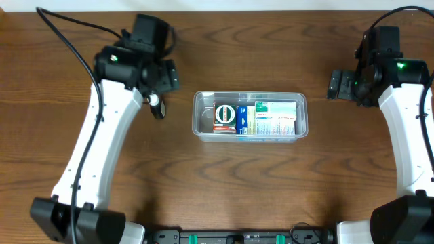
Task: Pack container
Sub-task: 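Withdraw the left gripper toward the dark white-capped bottle, then lower the left gripper onto the bottle's white cap and grasp it, then lift the bottle and carry it over the container's left end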
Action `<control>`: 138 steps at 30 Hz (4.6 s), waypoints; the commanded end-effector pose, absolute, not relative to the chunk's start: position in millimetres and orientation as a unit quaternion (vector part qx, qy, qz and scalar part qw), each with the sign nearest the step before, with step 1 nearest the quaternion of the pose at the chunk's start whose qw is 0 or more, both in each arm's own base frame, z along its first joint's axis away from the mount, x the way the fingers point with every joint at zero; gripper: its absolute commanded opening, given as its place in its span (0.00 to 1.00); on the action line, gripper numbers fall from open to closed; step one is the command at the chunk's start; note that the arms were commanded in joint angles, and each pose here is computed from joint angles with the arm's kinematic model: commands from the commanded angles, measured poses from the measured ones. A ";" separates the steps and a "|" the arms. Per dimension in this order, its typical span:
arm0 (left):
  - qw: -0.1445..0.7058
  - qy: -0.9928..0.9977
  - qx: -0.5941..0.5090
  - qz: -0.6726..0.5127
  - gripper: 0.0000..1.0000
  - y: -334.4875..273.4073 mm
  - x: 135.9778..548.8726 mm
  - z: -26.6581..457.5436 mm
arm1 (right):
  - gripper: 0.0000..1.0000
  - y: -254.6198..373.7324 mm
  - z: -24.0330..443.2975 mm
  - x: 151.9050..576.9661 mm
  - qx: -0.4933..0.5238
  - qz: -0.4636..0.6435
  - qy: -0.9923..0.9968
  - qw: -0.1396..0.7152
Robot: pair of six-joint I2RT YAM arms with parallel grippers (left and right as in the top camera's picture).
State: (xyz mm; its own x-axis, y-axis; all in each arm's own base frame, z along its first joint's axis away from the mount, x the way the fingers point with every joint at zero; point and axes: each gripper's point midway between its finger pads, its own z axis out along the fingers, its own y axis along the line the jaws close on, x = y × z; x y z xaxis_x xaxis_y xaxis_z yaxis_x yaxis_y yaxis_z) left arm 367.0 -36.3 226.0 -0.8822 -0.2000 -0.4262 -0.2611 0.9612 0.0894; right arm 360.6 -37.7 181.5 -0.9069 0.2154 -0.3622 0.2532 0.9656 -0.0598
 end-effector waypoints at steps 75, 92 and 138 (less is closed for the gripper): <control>0.000 0.995 -0.095 0.020 0.22 -30.0 379.4 74.1 | 0.99 -42.2 194.3 361.1 0.134 -0.057 0.970 0.197; 0.095 0.992 -0.084 -0.006 0.22 -38.7 363.0 173.0 | 0.99 -42.2 194.3 361.1 0.134 -0.057 0.970 0.197; 0.125 0.990 0.029 -0.053 0.22 -177.7 342.3 176.5 | 0.99 -42.2 194.3 361.1 0.134 -0.057 0.970 0.197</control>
